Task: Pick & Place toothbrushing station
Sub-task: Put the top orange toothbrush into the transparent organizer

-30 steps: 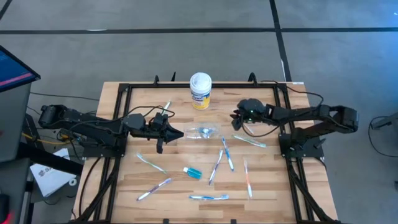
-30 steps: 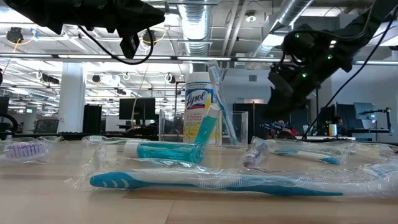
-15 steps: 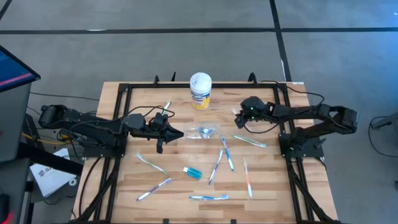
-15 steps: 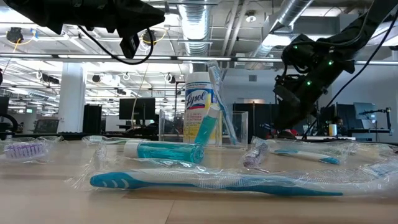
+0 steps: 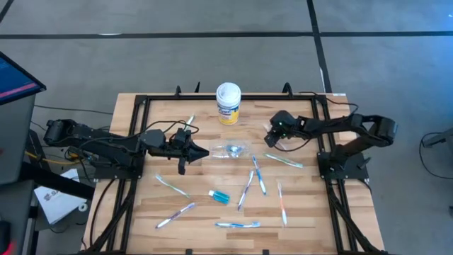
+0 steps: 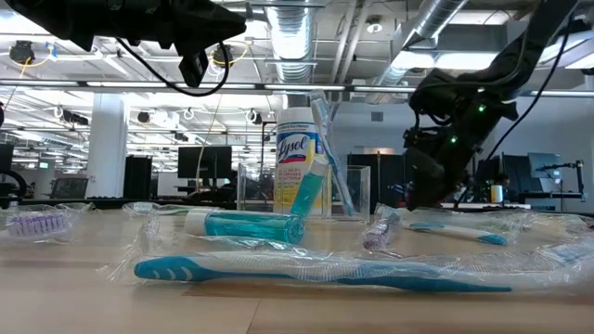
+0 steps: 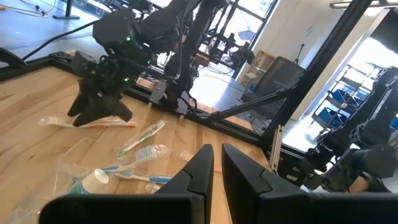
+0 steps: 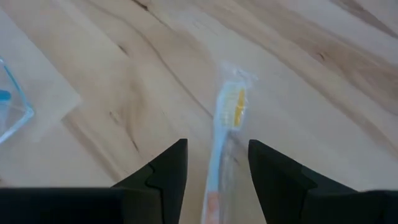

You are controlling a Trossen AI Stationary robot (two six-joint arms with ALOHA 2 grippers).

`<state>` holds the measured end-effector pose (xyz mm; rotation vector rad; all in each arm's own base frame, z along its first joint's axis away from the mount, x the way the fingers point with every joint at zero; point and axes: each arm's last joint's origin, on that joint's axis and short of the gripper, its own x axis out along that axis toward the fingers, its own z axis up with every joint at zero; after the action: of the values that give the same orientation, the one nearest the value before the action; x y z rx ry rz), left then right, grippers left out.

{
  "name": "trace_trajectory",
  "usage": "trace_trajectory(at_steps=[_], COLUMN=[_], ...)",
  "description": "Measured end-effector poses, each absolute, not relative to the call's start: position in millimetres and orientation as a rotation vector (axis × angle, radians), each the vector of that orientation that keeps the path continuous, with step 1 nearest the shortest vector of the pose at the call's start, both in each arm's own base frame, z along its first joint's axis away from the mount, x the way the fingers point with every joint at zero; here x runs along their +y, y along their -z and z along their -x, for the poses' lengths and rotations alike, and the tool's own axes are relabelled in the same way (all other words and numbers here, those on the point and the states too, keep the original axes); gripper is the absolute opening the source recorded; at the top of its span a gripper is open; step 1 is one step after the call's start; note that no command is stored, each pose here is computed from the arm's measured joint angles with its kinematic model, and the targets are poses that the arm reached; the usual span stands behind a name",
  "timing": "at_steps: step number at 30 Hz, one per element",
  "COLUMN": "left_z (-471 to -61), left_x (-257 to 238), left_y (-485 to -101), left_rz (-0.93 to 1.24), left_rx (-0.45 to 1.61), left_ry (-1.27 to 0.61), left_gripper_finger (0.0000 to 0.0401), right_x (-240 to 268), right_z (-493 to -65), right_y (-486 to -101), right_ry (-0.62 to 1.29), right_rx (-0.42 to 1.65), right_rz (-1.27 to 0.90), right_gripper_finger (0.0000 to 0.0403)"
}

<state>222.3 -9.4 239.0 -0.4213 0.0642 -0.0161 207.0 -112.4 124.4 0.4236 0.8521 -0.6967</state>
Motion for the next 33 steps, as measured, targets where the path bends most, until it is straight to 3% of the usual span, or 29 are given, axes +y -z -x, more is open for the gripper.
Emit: trace_trajectory(at_steps=[33], left_z=[-222.3], left_x=[-9.4], left_y=[-238.9], left_rz=[0.421], left_rx=[0.065], left_ry=[0.016], left_gripper_finger=[0.0026], right_x=[-121.2], right_z=[-224.3], right_y=[-123.5], right_ry=[0.665], right_rx=[1.038], right_rz=[-0.391], right_gripper_finger=[0.0103])
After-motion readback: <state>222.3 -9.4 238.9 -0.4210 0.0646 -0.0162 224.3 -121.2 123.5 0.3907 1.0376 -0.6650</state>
